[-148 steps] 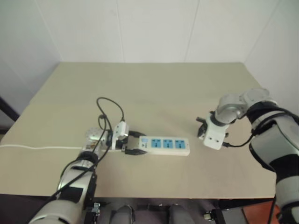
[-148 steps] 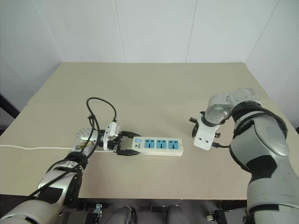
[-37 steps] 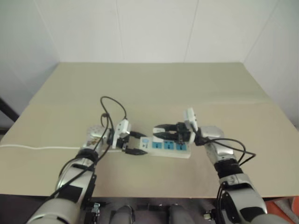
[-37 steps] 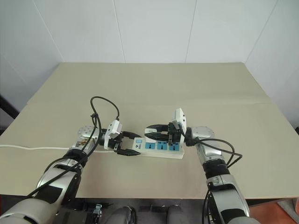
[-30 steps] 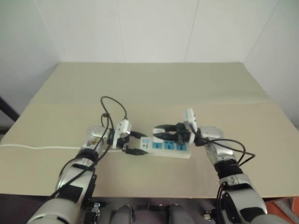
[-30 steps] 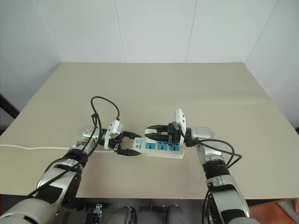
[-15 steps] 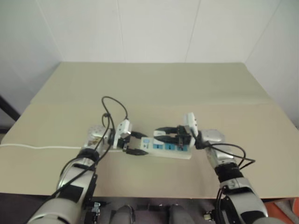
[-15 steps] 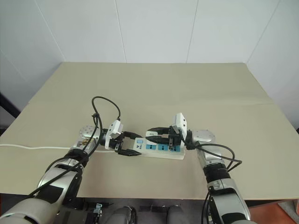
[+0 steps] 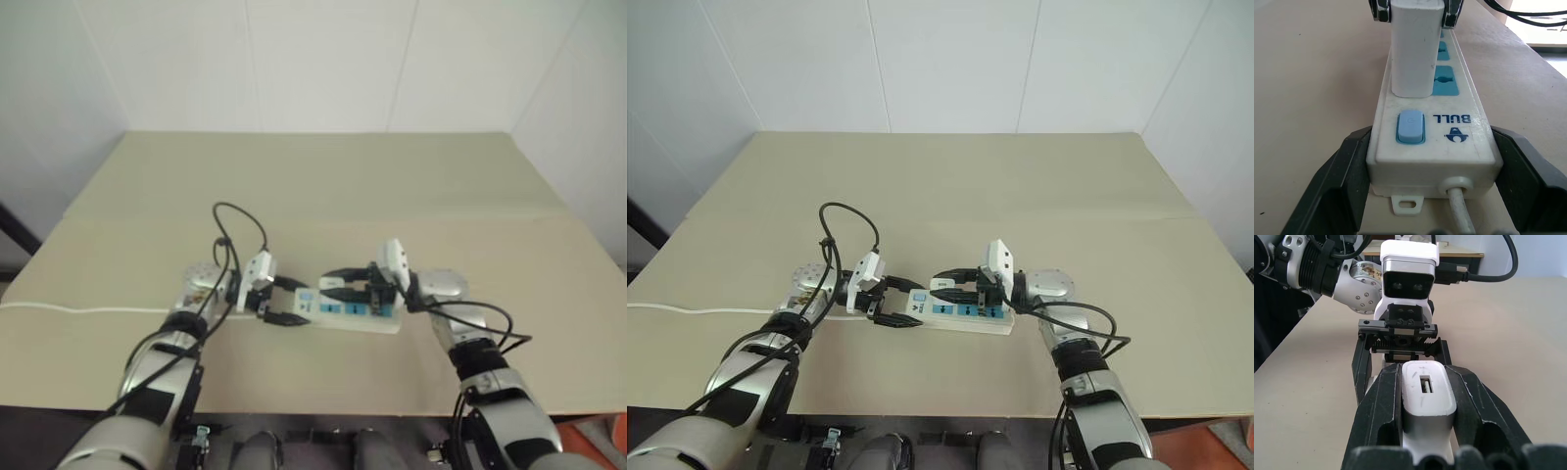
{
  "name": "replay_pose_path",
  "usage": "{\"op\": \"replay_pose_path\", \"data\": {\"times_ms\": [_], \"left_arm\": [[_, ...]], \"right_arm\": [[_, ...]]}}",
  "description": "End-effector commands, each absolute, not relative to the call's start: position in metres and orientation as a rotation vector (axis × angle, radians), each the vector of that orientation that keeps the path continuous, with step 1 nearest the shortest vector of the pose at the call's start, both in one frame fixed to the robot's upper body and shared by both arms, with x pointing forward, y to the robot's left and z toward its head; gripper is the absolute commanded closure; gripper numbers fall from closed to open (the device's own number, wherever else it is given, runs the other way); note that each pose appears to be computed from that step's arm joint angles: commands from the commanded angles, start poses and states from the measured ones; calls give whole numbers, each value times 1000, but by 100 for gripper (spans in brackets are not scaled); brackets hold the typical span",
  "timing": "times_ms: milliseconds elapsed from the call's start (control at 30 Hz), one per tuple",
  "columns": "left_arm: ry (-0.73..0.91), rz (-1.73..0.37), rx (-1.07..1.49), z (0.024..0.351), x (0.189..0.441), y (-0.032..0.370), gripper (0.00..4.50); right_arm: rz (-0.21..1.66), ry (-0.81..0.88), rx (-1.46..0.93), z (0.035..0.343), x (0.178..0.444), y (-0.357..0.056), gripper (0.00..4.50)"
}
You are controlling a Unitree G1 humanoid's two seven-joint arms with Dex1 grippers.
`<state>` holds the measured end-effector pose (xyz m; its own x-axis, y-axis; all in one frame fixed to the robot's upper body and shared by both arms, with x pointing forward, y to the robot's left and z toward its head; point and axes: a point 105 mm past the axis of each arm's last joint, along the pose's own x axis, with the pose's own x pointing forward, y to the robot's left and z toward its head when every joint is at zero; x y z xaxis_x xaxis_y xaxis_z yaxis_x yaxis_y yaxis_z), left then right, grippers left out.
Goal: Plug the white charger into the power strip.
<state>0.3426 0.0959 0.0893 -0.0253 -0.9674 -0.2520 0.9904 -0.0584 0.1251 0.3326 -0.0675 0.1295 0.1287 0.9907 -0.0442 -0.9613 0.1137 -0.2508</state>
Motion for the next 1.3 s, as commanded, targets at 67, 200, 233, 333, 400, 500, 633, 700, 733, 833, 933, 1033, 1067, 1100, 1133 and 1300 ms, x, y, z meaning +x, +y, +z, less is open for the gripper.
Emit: {"op": "replay_pose_path", "data": {"times_ms": [67, 200, 233, 333, 400, 500, 633, 700, 733, 833, 933, 1033, 1067, 1100, 1133, 1300], "left_arm": [[86, -1607, 308, 93, 343, 96, 122], [86, -1604, 308, 93, 344, 97, 122], [86, -1604, 309, 93, 344, 97, 122], [86, -1603, 310, 93, 344, 97, 122], [87, -1603, 311, 93, 344, 97, 122], [87, -1602, 313, 93, 344, 97, 122], [87, -1601, 316, 93, 345, 98, 122], [88, -1600, 317, 94, 345, 98, 122], [89, -1600, 316, 94, 345, 98, 122], [102, -1593, 298, 94, 346, 98, 122], [92, -1579, 228, 103, 351, 95, 29], [44, -1582, 250, 110, 351, 95, 3], [-5, -1579, 322, 114, 351, 96, 3], [-42, -1578, 369, 118, 350, 97, 3], [-70, -1578, 394, 123, 350, 98, 3], [-188, -1545, 455, 158, 338, 126, 3]], "right_arm": [[1441, -13, -289, 98, 329, -73, 336], [1434, -15, -278, 98, 329, -72, 336], [1431, -18, -267, 99, 330, -72, 336], [1433, -29, -244, 102, 331, -71, 336], [1442, -55, -231, 106, 330, -72, 264], [1448, -92, -248, 110, 329, -73, 165], [1461, -94, -252, 110, 327, -77, 46], [1462, -90, -252, 110, 327, -79, 5], [1455, -93, -260, 110, 328, -79, 5], [1445, -93, -265, 110, 330, -80, 5], [1442, -95, -277, 109, 330, -79, 0], [1448, -95, -281, 109, 330, -78, 0], [1450, -98, -272, 111, 329, -79, 0], [1452, -102, -262, 113, 328, -80, 0], [1450, -112, -254, 117, 328, -82, 0], [1371, -218, -308, 153, 322, -113, 0]]}}
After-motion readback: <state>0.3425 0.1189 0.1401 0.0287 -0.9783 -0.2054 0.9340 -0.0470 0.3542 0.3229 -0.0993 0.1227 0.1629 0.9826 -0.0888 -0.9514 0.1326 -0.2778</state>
